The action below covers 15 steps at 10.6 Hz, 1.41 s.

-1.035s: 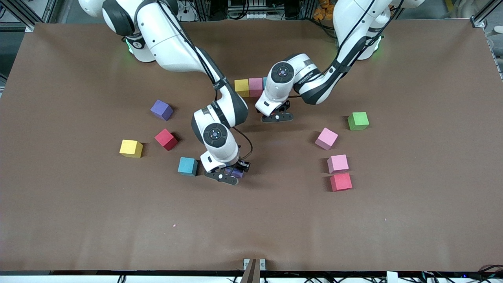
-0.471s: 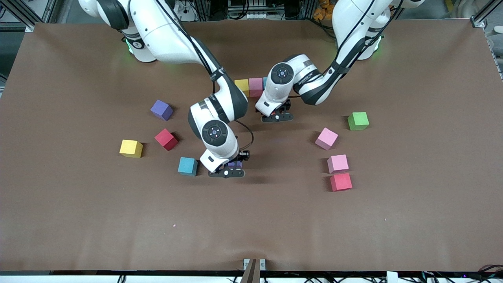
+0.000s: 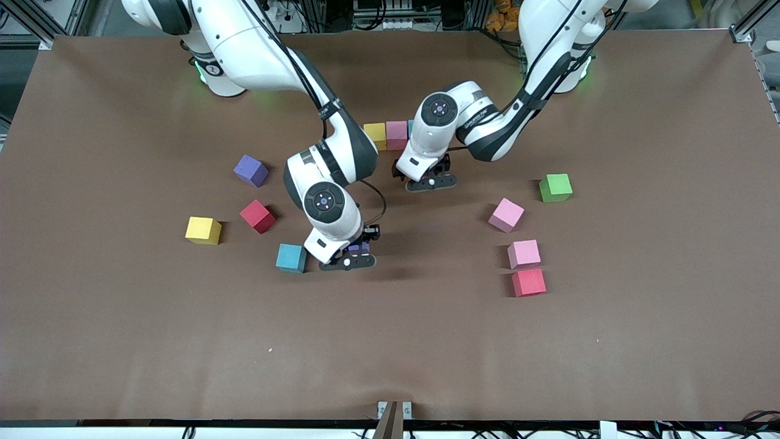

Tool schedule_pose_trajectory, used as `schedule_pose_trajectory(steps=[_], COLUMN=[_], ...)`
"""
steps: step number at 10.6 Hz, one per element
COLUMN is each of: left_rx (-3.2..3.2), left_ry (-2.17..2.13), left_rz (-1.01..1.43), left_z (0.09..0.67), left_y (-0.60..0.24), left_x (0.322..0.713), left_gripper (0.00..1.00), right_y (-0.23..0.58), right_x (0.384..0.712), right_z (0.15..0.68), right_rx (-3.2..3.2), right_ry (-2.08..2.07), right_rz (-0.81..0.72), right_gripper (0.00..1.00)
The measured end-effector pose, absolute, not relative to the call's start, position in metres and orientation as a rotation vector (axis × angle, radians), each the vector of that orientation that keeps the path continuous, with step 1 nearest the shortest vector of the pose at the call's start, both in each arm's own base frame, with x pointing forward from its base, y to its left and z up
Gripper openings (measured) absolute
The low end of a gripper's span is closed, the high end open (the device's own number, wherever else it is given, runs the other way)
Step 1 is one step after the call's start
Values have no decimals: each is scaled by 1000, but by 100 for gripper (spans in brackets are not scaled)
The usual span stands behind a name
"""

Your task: Form number 2 with 11 blocks

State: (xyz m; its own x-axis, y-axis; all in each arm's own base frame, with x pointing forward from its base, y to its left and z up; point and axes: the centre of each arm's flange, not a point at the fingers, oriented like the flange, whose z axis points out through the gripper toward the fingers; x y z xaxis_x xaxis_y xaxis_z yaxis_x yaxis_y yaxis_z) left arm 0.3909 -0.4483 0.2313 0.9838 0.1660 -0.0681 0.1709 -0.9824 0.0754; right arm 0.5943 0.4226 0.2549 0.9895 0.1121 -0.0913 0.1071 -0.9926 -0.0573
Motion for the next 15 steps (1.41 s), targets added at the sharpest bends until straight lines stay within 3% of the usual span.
schedule_pose_trajectory(steps=[4, 10, 15], left_rx=[3060, 3043, 2923], left_ry=[390, 896, 1323], left_rz=[-18, -98, -212], left_z=[274, 293, 252], left_y=[-413, -275, -241], left_x=[430, 537, 545], left_gripper=[100, 100, 100], right_y=[414, 417, 441], right_x=[583, 560, 522], right_z=[260, 260, 254], right_rx=[-3062, -2996, -2853], right_ry=[-335, -675, -1228], right_rz=[174, 208, 235], right_gripper=[56, 56, 56])
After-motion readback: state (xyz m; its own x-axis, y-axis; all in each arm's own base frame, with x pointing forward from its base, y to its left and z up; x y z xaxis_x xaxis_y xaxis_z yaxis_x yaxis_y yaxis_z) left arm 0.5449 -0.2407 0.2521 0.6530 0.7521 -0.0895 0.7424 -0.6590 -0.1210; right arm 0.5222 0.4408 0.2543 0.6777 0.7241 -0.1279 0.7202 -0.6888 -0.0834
